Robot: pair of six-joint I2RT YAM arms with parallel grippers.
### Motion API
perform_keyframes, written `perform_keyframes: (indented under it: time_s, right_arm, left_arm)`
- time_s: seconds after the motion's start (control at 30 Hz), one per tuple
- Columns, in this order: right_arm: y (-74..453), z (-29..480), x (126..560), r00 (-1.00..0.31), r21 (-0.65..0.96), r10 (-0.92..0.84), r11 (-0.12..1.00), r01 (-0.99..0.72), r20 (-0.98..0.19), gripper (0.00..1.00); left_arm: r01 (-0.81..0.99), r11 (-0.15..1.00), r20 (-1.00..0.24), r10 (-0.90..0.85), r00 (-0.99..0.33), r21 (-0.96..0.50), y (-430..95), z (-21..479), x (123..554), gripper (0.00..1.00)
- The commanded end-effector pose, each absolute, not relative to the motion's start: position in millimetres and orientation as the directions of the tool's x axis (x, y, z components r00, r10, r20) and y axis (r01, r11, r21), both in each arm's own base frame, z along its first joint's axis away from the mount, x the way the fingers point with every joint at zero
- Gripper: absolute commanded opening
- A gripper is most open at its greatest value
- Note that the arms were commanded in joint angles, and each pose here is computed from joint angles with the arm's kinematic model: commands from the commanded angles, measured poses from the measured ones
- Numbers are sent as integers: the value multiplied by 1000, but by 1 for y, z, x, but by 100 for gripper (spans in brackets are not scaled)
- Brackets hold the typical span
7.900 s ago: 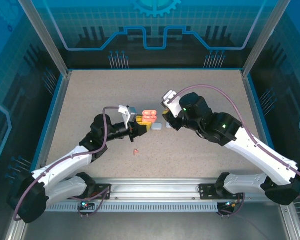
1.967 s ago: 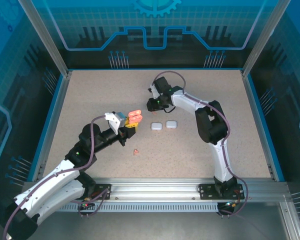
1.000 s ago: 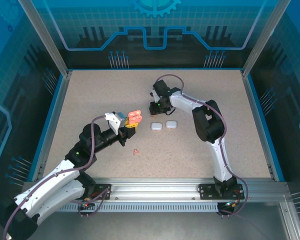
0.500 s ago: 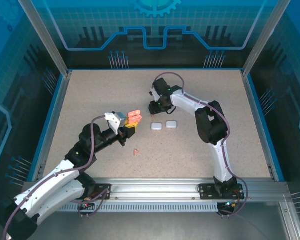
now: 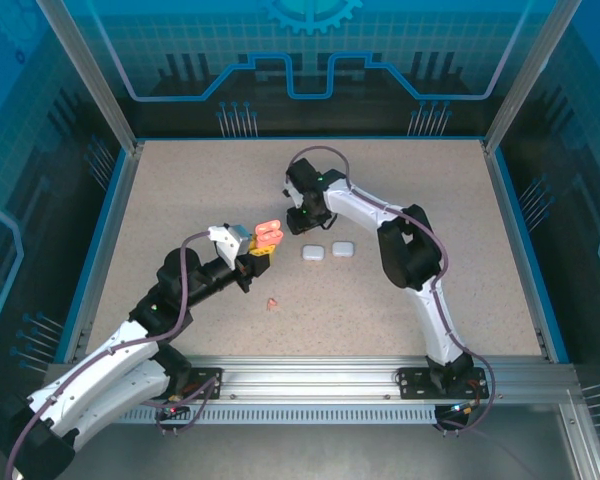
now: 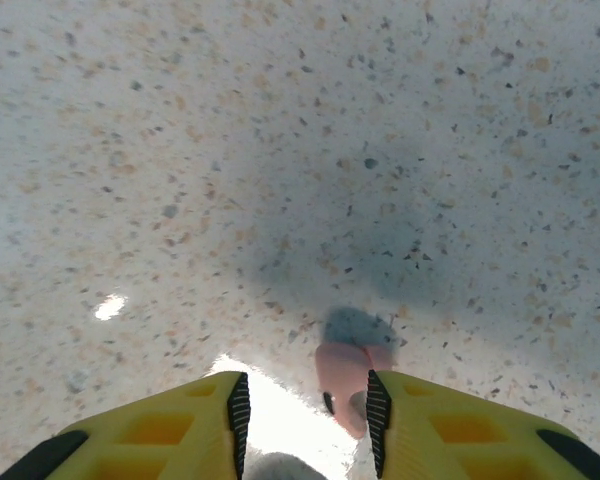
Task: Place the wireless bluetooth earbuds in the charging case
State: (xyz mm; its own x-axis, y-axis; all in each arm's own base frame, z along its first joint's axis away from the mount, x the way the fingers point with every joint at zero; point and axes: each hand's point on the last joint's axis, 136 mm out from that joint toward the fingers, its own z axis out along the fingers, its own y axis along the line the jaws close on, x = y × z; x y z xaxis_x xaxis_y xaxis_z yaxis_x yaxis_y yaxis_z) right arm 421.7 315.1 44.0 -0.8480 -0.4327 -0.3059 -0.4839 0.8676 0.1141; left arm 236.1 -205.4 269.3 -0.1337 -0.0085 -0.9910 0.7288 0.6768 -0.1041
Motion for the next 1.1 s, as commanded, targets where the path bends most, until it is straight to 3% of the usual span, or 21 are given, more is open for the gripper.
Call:
perform_keyframes:
  time_s: [0.0, 0.47, 1.07]
  right_arm:
    - [306, 24, 415, -850, 46, -474, 867, -496, -229, 39]
    - [306, 8, 415, -838, 5, -513, 852, -523, -185, 32]
    - [309, 29, 403, -819, 96, -540, 820, -564, -193, 41]
  left_arm:
    - [723, 686, -993, -4, -117, -88, -202, 270, 234, 5]
    - [718, 691, -993, 3, -115, -81, -201, 268, 234, 5]
    - [718, 690, -992, 1, -124, -89, -203, 267, 236, 5]
